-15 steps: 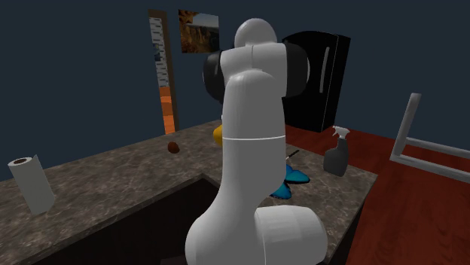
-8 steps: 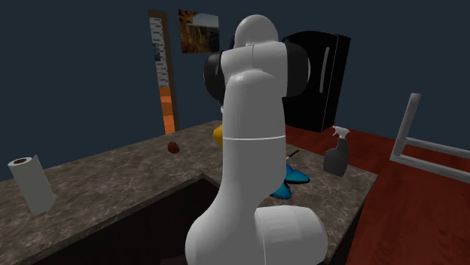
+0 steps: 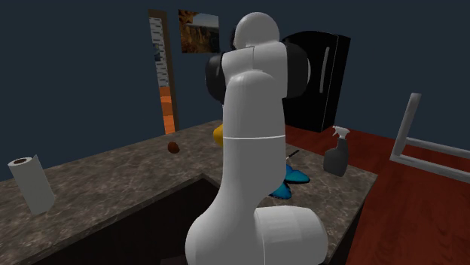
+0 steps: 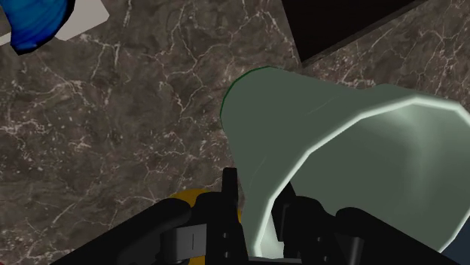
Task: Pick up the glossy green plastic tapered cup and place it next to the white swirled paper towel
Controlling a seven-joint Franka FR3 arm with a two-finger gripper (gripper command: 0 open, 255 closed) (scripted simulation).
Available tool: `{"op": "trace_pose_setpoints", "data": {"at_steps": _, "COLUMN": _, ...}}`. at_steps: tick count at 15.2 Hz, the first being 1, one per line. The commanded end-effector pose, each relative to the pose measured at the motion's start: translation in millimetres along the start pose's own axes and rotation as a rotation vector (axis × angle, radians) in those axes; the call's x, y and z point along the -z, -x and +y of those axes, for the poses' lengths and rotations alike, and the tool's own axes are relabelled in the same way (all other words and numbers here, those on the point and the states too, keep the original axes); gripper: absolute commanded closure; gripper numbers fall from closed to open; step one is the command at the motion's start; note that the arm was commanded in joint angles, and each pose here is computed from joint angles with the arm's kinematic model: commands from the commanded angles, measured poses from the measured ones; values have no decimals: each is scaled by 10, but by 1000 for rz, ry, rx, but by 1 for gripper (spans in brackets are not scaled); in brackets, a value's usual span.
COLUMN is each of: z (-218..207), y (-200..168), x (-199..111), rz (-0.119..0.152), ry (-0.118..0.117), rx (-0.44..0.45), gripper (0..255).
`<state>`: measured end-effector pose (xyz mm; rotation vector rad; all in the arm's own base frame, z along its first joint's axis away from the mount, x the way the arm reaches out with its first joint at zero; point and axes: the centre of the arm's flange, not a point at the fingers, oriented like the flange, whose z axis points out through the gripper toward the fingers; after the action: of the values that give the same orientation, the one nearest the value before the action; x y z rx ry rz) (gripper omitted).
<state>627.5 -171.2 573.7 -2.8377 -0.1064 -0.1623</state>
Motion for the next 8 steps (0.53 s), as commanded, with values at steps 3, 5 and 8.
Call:
{"op": "trace_pose_setpoints", "data": {"at_steps": 3, "z": -56, "y": -24, "x": 202, "rz": 0, "ry": 0, "rx": 0, "gripper": 255}}
{"op": "trace_pose_setpoints", "data": {"at_steps": 5, "z": -86, "y": -36, "x": 303, "rz": 0, "ry": 0, "rx": 0, "gripper": 255}}
{"op": "trace_pose_setpoints", "data": {"at_steps": 8, "z": -132, "y": -56, "x": 453, "rz": 0, "ry": 0, "rx": 0, "gripper": 255}}
